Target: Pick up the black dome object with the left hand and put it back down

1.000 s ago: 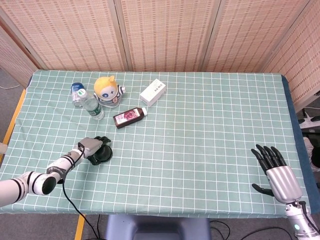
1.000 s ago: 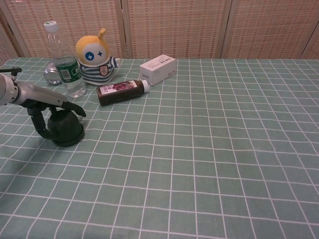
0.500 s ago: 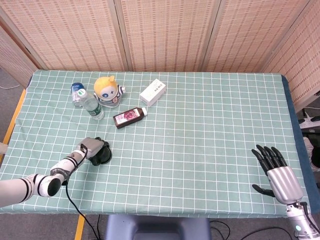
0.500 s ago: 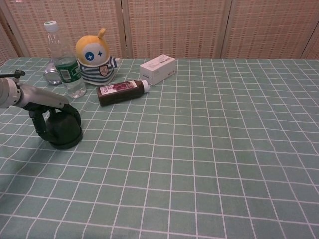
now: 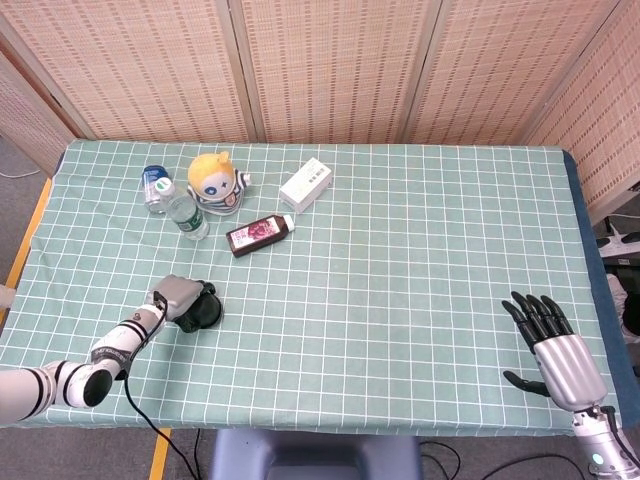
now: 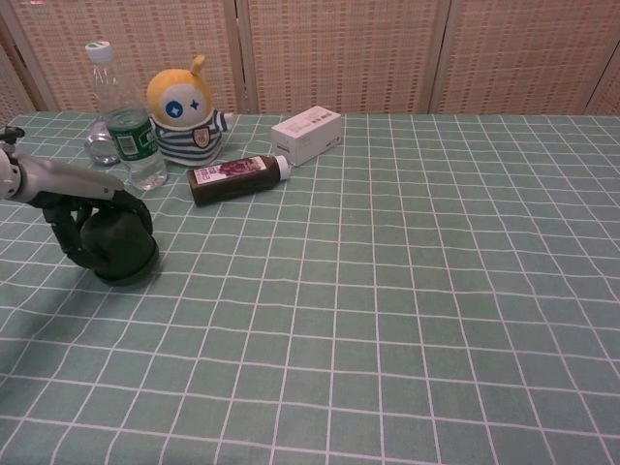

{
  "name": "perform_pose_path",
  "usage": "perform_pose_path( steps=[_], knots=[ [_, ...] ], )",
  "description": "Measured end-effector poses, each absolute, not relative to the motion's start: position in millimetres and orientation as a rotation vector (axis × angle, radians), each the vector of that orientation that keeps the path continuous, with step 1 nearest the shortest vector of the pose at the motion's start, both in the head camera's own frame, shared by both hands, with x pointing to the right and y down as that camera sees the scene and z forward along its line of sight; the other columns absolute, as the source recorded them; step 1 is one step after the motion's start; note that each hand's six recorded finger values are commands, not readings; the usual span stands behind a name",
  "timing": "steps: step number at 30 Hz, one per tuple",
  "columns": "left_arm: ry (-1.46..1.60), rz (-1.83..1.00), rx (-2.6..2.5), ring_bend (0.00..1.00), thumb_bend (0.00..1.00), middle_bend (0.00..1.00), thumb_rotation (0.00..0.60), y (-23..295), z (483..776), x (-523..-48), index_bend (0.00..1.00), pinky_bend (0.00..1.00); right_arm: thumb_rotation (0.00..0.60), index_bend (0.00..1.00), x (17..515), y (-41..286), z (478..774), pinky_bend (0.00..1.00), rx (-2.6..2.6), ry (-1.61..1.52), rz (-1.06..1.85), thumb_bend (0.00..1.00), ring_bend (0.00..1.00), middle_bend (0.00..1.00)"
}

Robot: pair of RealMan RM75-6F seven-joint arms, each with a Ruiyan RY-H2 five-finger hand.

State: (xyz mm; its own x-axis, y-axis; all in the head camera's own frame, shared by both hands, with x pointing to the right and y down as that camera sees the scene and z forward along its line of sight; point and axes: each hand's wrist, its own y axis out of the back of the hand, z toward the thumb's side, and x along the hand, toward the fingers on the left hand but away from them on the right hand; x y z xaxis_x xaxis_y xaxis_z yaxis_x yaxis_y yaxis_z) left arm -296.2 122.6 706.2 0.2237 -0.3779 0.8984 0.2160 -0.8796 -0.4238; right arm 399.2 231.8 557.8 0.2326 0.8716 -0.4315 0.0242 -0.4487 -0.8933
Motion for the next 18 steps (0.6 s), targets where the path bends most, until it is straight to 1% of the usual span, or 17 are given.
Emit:
perform_pose_path(
  steps=[6,9,12,15,18],
  knots=[
    [0.309,-1.654,-2.134,0.54,0.36,0.72,0.600,119.4,695.2,-300.5,0.70,0.48,0.571,0.00,398.7,232.9,558.2,0.00,-1.700,-0.836,1.318,0.00,0.00,0.00],
    [0.439,-1.598,-2.196,0.54,0.36,0.72,0.600,116.2,687.5,-300.7,0.70,0.48,0.572,0.00,398.9,232.8,557.3,0.00,-1.698,-0.839,1.316,0.00,0.00,0.00],
    [0.654,-1.532,-2.304,0.54,0.37,0.72,0.600,111.5,678.4,-303.1,0.70,0.45,0.572,0.00,398.7,233.2,557.5,0.00,-1.698,-0.838,1.316,0.00,0.00,0.00],
    [0.875,-1.460,-2.432,0.53,0.37,0.71,0.600,107.6,670.6,-304.7,0.70,0.43,0.572,0.00,398.0,234.0,558.5,0.00,-1.702,-0.834,1.318,0.00,0.00,0.00],
    [1.161,-1.336,-2.606,0.52,0.37,0.70,0.600,102.8,661.1,-306.6,0.70,0.42,0.571,0.00,397.1,234.7,558.4,0.00,-1.702,-0.832,1.316,0.00,0.00,0.00]
  ],
)
